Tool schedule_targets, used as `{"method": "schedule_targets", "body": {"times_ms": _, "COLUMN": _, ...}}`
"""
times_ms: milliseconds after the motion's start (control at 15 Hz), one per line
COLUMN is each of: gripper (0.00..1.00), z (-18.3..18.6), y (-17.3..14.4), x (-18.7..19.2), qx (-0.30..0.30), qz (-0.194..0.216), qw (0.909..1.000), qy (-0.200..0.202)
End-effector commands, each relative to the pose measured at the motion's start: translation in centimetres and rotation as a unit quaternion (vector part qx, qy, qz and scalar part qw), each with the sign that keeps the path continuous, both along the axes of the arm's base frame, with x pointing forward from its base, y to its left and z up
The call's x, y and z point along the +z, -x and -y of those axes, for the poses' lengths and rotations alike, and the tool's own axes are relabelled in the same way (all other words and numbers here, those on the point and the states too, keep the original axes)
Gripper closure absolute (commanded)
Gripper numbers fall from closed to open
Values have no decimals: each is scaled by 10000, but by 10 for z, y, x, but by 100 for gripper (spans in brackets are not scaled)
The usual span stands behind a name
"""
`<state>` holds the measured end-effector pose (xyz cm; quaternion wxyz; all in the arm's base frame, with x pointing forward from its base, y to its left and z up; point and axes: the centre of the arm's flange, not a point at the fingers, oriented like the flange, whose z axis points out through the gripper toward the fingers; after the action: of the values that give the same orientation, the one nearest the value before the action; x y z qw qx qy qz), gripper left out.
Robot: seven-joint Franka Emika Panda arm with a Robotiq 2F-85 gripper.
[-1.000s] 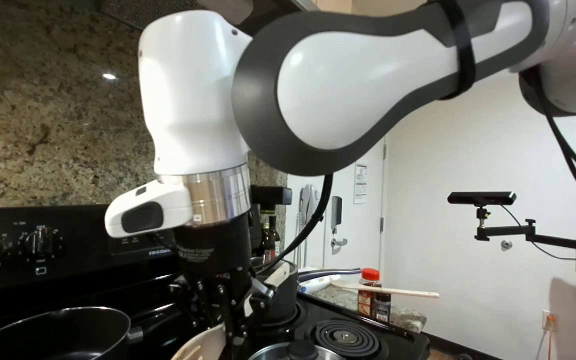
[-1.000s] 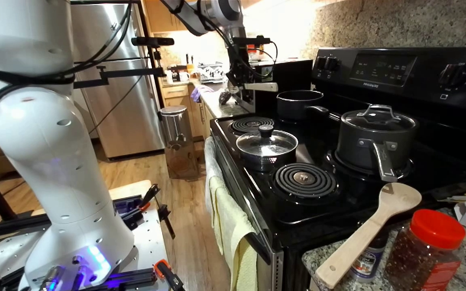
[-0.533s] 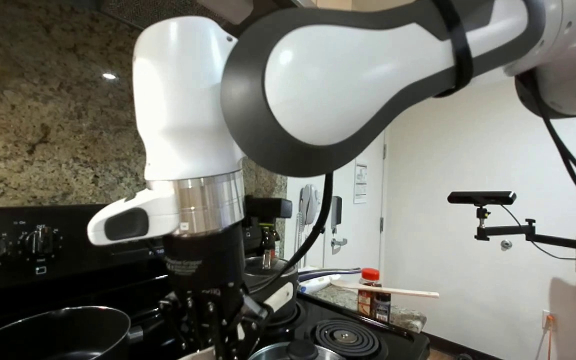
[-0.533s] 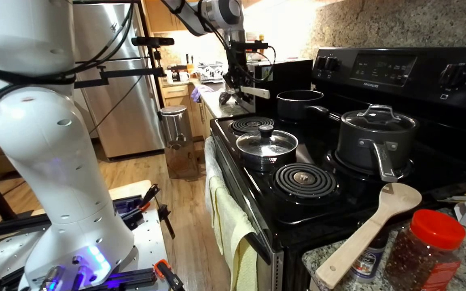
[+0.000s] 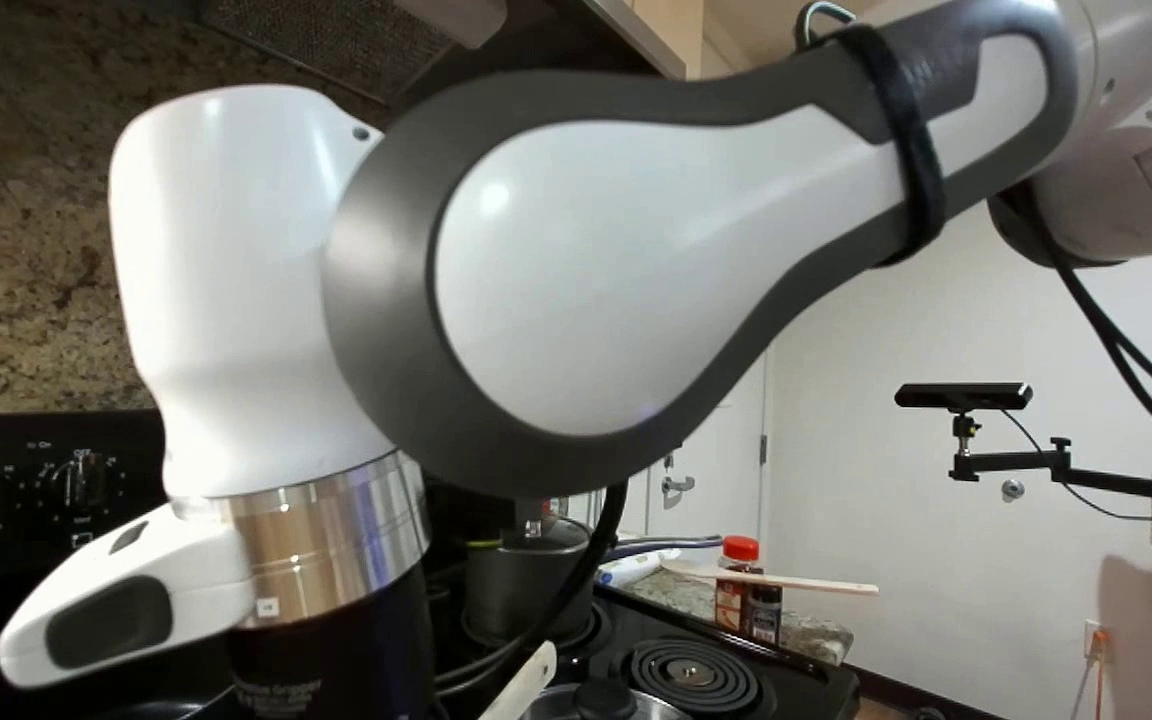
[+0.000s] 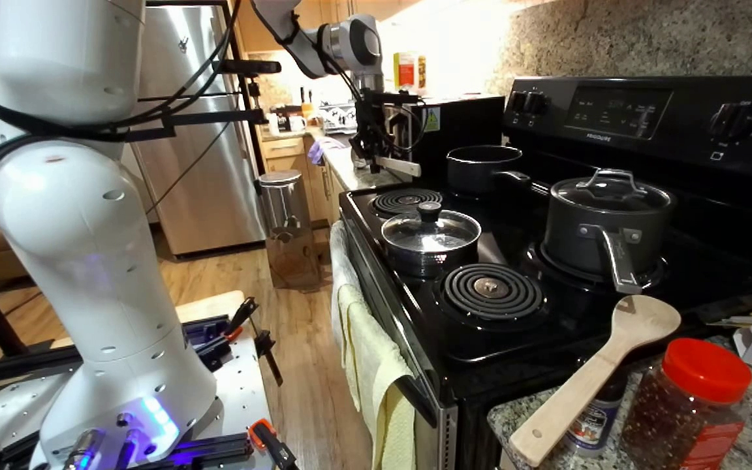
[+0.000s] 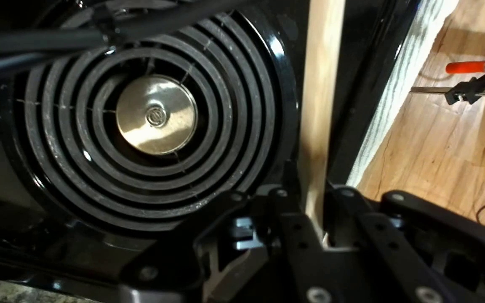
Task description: Pick up the cooking stick and put it on the stove
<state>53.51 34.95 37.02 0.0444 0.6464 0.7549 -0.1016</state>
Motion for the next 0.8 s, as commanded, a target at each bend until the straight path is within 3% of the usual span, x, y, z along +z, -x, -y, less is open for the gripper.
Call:
{"method": "schedule_targets", "body": {"times_ms": 0, "gripper": 95, "z": 2, "y": -2, "x": 2, "qx": -23, "qz": 16, "qw": 10000, "qy": -3}}
{"method": "schedule_targets", "body": {"times_ms": 67, "gripper": 95, "z": -6, "y": 2, "x": 2, "qx": -442, "qz": 124, "qw": 9988, "qy": -197}}
{"method": "schedule_targets", "body": {"times_ms": 267, "gripper": 95, "z": -40, "y": 4, "x": -7, "qx": -1212, "qz": -175, "qw": 9898, "qy": -723}}
{"method": "schedule_targets", "body": {"times_ms": 533, "gripper": 95, "z": -64, "y": -17, "x": -6, "qx": -2113, "qz": -112, "qw": 9708, "qy": -1130}}
{"method": "schedule_targets", "body": {"times_ms": 600, "gripper": 95, "z": -49, "y": 2, "x": -7, "qx": -1703, "qz": -175, "qw": 9812, "qy": -892}}
{"method": "schedule_targets", "body": {"times_ms": 733, "gripper": 93, "z": -51, "y": -1, "x": -10, "qx": -1754, "qz": -180, "qw": 9802, "qy": -906}}
